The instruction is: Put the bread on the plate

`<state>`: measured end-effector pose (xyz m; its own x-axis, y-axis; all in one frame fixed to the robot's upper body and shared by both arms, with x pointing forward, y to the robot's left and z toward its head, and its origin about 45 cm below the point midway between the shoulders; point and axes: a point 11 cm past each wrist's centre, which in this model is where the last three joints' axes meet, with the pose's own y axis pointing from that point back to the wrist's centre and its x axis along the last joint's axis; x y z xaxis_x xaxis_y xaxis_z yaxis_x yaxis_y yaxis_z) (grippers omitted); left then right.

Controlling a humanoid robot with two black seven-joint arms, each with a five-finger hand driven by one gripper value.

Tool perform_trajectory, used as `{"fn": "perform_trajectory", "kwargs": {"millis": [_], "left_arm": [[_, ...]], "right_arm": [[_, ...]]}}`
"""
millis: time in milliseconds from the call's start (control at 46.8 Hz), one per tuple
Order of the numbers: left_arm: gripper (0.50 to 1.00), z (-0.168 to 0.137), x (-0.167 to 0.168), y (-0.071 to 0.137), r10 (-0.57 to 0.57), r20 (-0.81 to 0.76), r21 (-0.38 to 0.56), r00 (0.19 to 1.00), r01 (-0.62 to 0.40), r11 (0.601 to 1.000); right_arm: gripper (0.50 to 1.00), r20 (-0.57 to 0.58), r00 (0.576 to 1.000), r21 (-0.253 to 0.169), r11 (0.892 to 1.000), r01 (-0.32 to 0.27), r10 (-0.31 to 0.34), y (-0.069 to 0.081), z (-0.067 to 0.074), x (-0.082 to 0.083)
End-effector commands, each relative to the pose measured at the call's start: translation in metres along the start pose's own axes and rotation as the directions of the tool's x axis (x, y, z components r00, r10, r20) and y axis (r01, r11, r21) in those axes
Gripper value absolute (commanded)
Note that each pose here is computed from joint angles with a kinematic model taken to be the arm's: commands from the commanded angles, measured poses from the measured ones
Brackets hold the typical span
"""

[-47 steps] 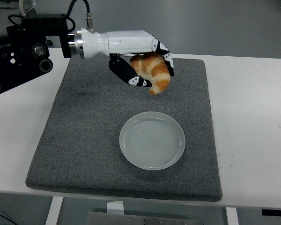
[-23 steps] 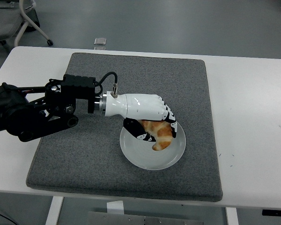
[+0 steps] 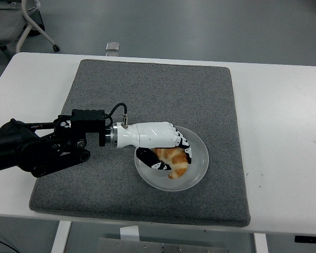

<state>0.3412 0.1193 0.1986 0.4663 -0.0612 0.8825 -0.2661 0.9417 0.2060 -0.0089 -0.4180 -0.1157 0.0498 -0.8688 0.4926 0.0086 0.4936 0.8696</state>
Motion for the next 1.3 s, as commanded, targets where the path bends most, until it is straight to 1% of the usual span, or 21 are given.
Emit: {"fn": "perform_trajectory", "kwargs": {"millis": [0,107,256,513,577,641,705,748,769,812,855,897,919,1282], "left_arm": [[0.5,-0.003,-0.003,-0.003,0.001,-0.006,0.008,1.0,-0.001,1.0],[0.5,-0.004,-0.005,-0.006,0.001,-0.011,0.012,1.0,-0.001,1.0],[0.5,-0.008,-0.005,-0.004,0.008,-0.023,0.024,1.0,-0.008,1.0],[0.503,-0.008,-0.017,-0.003,0.005,-0.052,0.032,0.999,-0.003,0.999],[0.578,-0.008,-0.017,-0.003,0.004,-0.053,0.033,0.999,-0.003,0.999],[0.664,-0.009,-0.017,-0.003,0.005,-0.054,0.033,0.999,-0.004,0.999],[0.726,-0.009,-0.018,-0.003,0.006,-0.057,0.035,0.998,-0.004,0.999],[0.754,-0.009,-0.019,-0.002,0.007,-0.059,0.036,0.998,-0.005,0.999],[0.782,-0.009,-0.019,-0.002,0.005,-0.06,0.036,0.998,-0.003,0.999],[0.867,-0.009,-0.02,-0.002,0.007,-0.062,0.036,0.998,-0.005,0.999],[0.936,-0.009,-0.021,-0.002,0.006,-0.064,0.036,0.998,-0.003,0.999],[0.979,-0.009,-0.021,-0.002,0.006,-0.064,0.036,0.998,-0.003,0.999],[0.99,-0.009,-0.021,-0.002,0.006,-0.064,0.038,0.998,-0.003,0.999],[0.992,-0.011,-0.017,0.002,0.027,-0.095,0.047,0.995,-0.023,0.999]], "right_arm": [[0.93,0.0,1.0,0.0,1.0,0.001,-0.001,0.0,0.0,0.0],[0.93,0.0,1.0,0.0,1.0,0.0,0.0,0.0,0.0,0.0],[0.93,0.0,1.0,0.0,1.0,0.0,0.0,0.0,0.0,0.0],[0.93,0.0,1.0,0.0,1.0,0.0,0.0,0.0,0.0,0.0],[0.93,0.0,1.0,0.0,1.0,0.0,0.0,0.0,0.0,0.0],[0.93,0.0,1.0,0.0,1.0,0.0,0.0,0.0,0.0,0.0],[0.93,0.0,1.0,0.0,1.0,0.0,0.0,0.0,0.0,0.0],[0.93,0.0,1.0,0.0,1.0,0.0,0.0,0.0,0.0,0.0],[0.93,0.0,1.0,0.0,1.0,0.0,0.0,0.0,0.0,0.0],[0.93,0.0,1.0,0.0,1.0,0.0,0.0,0.0,0.0,0.0],[0.93,0.0,1.0,0.0,1.0,0.0,0.0,0.0,0.0,0.0],[0.93,0.0,1.0,0.0,1.0,0.0,0.0,0.0,0.0,0.0],[0.93,0.0,1.0,0.0,1.0,0.0,0.0,0.0,0.0,0.0],[0.93,0.0,1.0,0.0,1.0,0.0,0.0,0.0,0.0,0.0]]}}
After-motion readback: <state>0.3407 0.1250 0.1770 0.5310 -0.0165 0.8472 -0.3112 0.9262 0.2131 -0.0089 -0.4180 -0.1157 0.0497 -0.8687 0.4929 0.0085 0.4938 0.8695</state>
